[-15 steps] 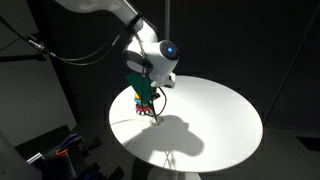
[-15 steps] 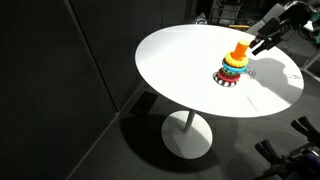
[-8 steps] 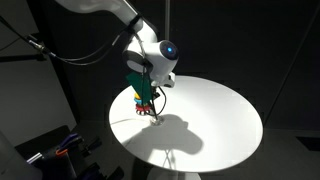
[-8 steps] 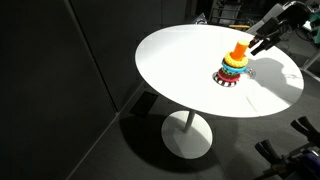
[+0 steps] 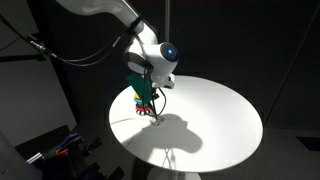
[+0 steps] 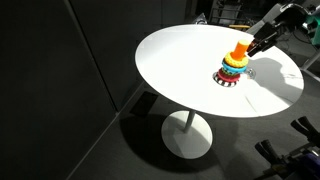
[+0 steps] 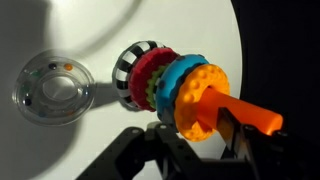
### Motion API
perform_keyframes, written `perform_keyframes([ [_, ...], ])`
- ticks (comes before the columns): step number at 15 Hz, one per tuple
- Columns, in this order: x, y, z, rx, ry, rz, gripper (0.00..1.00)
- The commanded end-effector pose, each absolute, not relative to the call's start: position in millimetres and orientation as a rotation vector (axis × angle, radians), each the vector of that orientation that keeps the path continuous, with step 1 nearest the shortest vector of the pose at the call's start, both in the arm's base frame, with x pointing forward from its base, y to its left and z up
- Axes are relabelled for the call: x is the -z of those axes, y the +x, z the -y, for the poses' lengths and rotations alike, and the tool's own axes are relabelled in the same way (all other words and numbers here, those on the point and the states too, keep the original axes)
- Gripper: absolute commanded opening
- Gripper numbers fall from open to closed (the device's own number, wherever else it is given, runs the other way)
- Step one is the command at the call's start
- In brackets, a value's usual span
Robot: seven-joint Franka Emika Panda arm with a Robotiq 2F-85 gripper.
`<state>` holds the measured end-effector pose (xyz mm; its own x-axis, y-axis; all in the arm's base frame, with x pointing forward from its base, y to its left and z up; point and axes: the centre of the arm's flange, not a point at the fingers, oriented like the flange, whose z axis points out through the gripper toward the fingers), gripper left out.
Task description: Put the orange ring on the table
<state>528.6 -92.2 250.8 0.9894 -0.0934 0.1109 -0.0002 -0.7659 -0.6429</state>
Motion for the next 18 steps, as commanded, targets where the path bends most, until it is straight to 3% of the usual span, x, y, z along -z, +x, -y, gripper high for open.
perform_keyframes([
  [1, -250.2, 537.0, 94.7, 0.211, -2.422, -0.058, 0.52],
  [7, -249.2, 535.2, 97.7, 0.217, -2.413, -0.056, 0.57],
  [9, -247.5, 535.1, 99.1, 0.219, -2.412, -0.06, 0.5],
  [10, -246.7, 535.1, 99.5, 0.219, -2.411, -0.062, 0.34],
  [12, -244.8, 535.0, 99.8, 0.22, -2.408, -0.066, 0.36],
  [13, -243.6, 535.0, 99.7, 0.221, -2.407, -0.066, 0.3],
  [18, -240.8, 534.6, 99.2, 0.217, -2.405, -0.066, 0.38],
])
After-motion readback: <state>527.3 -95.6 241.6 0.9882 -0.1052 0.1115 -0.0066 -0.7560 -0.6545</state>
